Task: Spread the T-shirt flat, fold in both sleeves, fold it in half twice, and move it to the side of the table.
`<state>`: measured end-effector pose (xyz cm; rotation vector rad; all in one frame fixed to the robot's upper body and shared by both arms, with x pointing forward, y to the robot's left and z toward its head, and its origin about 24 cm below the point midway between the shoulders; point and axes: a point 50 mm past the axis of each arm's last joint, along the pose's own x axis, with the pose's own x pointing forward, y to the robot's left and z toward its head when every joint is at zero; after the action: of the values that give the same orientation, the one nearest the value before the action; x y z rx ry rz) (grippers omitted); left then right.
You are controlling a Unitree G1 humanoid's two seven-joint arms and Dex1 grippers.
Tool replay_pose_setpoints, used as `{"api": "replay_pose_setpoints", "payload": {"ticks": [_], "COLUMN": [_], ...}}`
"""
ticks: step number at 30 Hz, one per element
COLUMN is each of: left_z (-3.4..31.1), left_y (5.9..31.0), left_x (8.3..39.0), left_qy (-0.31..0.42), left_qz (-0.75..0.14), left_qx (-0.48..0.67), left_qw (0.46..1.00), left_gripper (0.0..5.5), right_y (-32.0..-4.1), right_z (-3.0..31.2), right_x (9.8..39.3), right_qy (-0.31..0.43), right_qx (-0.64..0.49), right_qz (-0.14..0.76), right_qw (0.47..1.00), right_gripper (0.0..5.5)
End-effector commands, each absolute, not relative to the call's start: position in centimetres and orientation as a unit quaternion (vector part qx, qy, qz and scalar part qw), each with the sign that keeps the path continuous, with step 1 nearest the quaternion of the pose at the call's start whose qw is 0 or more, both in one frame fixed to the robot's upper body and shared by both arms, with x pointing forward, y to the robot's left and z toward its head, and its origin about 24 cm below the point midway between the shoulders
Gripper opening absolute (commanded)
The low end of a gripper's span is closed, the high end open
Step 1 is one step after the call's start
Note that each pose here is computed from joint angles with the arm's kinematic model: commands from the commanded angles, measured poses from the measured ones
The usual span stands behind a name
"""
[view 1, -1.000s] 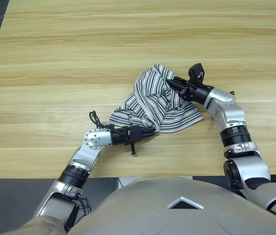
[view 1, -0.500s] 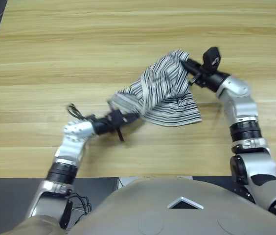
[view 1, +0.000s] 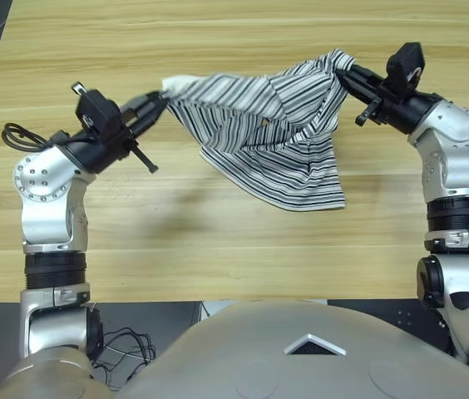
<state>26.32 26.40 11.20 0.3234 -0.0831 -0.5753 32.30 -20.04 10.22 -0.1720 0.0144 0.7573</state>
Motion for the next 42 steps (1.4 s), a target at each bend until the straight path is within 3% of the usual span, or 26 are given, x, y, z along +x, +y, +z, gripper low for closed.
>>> {"api": "replay_pose_setpoints", "payload": {"ticks": [1,7,13,15,18,24,27,31,33,35,37,39,40,42], "left_z": [14.1,18.7,20.6,22.9,27.6,38.5,40.7,37.2,32.5,25.6,18.3,13.1,12.4,14.2], "left_y": [29.3,29.5,25.2,23.2,21.4,20.9,20.8,19.8,20.1,21.1,22.6,23.9,24.2,24.5], "left_x": [28.4,31.5,37.2,40.1,42.0,40.5,39.6,40.9,41.6,41.0,37.3,30.7,27.8,24.6], "left_qy": [-0.074,-0.127,-0.118,-0.102,-0.099,-0.212,-0.248,-0.216,-0.181,-0.15,-0.133,-0.092,-0.074,-0.07], "left_qz": [-0.157,-0.103,-0.154,-0.134,-0.057,0.083,0.096,0.029,-0.038,-0.149,-0.284,-0.416,-0.459,-0.494], "left_qx": [0.144,0.193,0.263,0.292,0.337,0.294,0.291,0.353,0.392,0.409,0.419,0.413,0.402,0.389], "left_qw": [0.974,0.967,0.945,0.941,0.935,0.928,0.919,0.91,0.901,0.888,0.852,0.805,0.789,0.775], "left_gripper": [0.1,0.1,0.1,0.1,0.1,0.1,0.1,0.1,0.1,0.1,0.1,0.1,0.1,0.1], "right_y": [-22.8,-22.4,-17.4,-16.0,-15.2,-14.6,-14.8,-14.1,-13.5,-13.5,-14.2,-15.3,-15.9,-16.9], "right_z": [13.4,15.6,16.4,18.8,23.6,34.9,37.5,35.3,31.5,26.4,21.2,16.1,13.9,11.1], "right_x": [33.6,35.8,39.6,41.5,42.9,42.2,41.4,41.9,42.5,42.4,41.4,39.4,38.3,36.4], "right_qy": [-0.035,-0.06,-0.058,-0.051,-0.066,-0.201,-0.24,-0.204,-0.152,-0.092,-0.041,0.003,0.02,0.041], "right_qx": [-0.104,-0.117,-0.13,-0.149,-0.172,-0.166,-0.15,-0.142,-0.14,-0.115,-0.068,-0.023,-0.009,0.009], "right_qz": [0.309,0.295,0.303,0.258,0.168,0.041,0.033,0.112,0.194,0.293,0.395,0.482,0.51,0.533], "right_qw": [0.945,0.946,0.942,0.953,0.968,0.965,0.958,0.962,0.959,0.945,0.915,0.876,0.86,0.845], "right_gripper": [0.12,0.12,0.12,0.12,0.12,0.12,0.12,0.12,0.12,0.12,0.12,0.12,0.12,0.12]}}
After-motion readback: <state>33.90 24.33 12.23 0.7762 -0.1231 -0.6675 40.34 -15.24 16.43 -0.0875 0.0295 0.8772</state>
